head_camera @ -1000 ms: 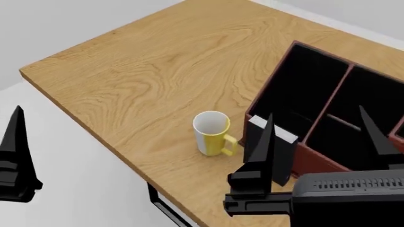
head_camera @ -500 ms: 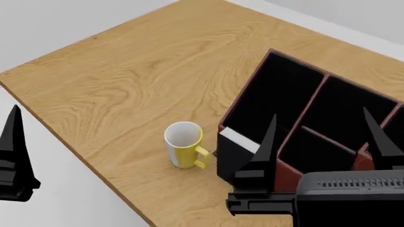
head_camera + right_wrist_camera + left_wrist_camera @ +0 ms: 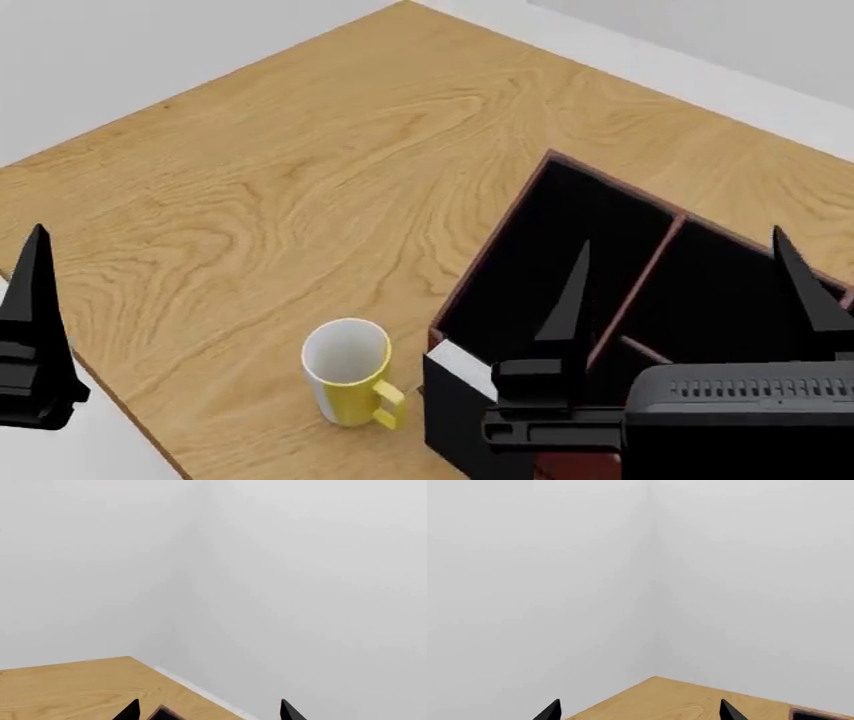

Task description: Pick up the book and place it in the back compartment of the caddy.

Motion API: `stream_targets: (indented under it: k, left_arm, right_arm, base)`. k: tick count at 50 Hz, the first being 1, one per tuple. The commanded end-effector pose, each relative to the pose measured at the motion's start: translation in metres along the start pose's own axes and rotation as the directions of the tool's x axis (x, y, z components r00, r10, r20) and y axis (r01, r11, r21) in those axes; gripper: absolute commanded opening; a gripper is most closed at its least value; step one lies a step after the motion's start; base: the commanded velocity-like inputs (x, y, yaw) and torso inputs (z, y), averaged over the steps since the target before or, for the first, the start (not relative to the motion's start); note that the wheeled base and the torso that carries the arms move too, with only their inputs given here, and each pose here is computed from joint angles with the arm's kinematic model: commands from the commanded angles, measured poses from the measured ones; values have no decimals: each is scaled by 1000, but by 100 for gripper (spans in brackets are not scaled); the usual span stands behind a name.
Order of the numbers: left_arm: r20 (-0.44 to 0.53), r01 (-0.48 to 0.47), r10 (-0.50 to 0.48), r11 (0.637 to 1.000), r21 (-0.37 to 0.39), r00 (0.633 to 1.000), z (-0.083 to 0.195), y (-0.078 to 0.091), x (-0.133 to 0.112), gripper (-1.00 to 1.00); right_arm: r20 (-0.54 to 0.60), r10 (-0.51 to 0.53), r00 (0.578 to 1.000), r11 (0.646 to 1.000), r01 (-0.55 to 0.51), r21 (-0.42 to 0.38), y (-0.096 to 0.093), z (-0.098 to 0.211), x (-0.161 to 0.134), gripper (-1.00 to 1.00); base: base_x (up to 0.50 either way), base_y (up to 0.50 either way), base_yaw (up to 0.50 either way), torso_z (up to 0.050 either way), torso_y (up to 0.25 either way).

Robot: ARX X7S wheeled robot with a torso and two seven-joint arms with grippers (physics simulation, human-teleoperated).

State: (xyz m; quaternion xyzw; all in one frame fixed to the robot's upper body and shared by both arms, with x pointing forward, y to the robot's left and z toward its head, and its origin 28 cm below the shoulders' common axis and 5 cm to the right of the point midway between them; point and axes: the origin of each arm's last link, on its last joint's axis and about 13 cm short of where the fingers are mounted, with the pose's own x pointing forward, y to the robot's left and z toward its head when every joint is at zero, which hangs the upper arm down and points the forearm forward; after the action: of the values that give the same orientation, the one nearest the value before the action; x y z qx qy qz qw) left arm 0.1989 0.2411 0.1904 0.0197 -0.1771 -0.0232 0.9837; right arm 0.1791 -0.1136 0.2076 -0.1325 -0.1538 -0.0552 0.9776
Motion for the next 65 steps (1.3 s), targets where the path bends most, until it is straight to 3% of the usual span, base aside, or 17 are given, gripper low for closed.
stream_targets:
  k: [1,6,23,28,30,35,39,48,55,65]
  left_arm:
    - [1,0,0,1000,2,1000,0,0,0,100]
    - [1,2,-2,1000,3,1000,0,-1,0,100]
    - [-10,4,-4,1000,20,1000,-4,-2,1,100]
    - [-10,2,-2,1000,22,1000,-3,-2,1,100]
    - [-8,0,0,1000,17,1000,-2,-1,1,100]
    - [-6,2,-2,1000,18,1000,-2,-1,0,100]
    - [-3,0,0,1000,12,1000,0,0,-1,100]
    - [2,-3,3,1000,6,1000,2,2,-2,100]
    - [6,-10,10,1000,0,1000,3,4,-2,100]
    - [11,-12,13,1000,-3,1000,4,4,-3,100]
  right_arm:
    - [2,-5,1000,1000,5,3,0,0,0,100]
    - [6,0,1000,999,0,40,-1,1,-1,100]
    - [-3,-13,1000,999,13,41,-7,11,-4,100]
    - [-4,-40,999,999,40,9,-15,33,3,100]
    - [-28,0,1000,999,2,40,-21,48,14,100]
    - [-79,85,993,994,-90,-64,-29,88,43,100]
    - [-89,121,989,986,-130,-100,-32,115,56,100]
    - [-166,123,978,984,-142,-106,-41,161,91,100]
    - [-303,163,939,981,-187,-52,-39,154,117,100]
    - [-541,184,820,972,-233,-23,-35,120,140,100]
  base:
    - [413,287,0,0,10]
    - [303,241,0,0,0]
    - [-3,-2,0,0,1]
    - [0,0,0,0,0]
    - [0,0,0,0,0]
    - [0,0,0,0,0]
    - [0,0,0,0,0]
    - [0,0,0,0,0]
    - [0,0,0,0,0]
    - [0,0,0,0,0]
